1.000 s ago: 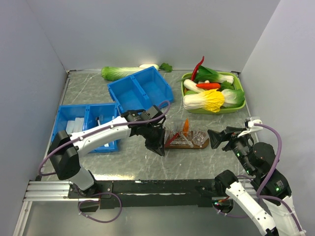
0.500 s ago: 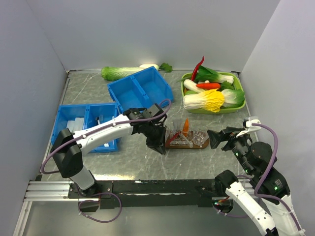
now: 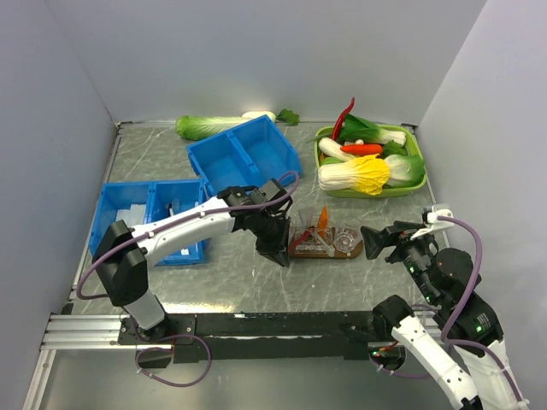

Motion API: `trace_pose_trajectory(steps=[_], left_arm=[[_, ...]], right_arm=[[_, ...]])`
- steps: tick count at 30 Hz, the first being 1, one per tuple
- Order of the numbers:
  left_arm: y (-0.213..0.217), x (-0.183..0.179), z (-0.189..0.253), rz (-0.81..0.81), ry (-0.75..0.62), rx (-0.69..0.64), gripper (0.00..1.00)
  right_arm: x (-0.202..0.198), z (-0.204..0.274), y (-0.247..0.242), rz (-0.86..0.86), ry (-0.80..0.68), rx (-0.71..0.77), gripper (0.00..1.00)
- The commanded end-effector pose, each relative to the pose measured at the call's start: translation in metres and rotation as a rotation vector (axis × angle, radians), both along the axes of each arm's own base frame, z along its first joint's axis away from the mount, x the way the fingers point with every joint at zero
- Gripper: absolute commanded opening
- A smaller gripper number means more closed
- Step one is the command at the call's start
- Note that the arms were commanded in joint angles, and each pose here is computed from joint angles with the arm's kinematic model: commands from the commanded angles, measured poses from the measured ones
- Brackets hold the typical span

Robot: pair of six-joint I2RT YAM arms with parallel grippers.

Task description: Prepare toiletry sets of a toothbrush and toothpaste on the tray

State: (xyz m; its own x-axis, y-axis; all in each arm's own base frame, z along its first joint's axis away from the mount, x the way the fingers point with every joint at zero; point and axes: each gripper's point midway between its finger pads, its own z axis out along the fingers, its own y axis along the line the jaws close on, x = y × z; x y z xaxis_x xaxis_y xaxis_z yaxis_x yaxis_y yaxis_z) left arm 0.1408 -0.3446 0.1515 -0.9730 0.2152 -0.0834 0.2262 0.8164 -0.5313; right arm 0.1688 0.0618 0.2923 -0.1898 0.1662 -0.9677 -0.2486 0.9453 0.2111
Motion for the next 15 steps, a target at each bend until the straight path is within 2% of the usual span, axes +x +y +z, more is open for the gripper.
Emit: trace_pose_trajectory(steps=[1, 10, 15], left_arm=[[-0.0058, 0.0092, 0.008, 0.029, -0.012, -0.001, 0.01], [-0.0096, 0.0101, 0.0048, 0.023, -0.004, -0.006, 0.03], [-0.0115, 0.0124, 0.005, 0.023, -0.01, -0.005, 0.13]], right_arm=[[0.0004, 0.0043, -0.0036, -0.012, -0.033, -0.005, 1.0], [-0.0004, 0.0043, -0.0035, -0.009, -0.038, -0.004, 1.0], [-0.0008, 0.0042, -0.0034, -0.008, -0.04, -0.003, 1.0]])
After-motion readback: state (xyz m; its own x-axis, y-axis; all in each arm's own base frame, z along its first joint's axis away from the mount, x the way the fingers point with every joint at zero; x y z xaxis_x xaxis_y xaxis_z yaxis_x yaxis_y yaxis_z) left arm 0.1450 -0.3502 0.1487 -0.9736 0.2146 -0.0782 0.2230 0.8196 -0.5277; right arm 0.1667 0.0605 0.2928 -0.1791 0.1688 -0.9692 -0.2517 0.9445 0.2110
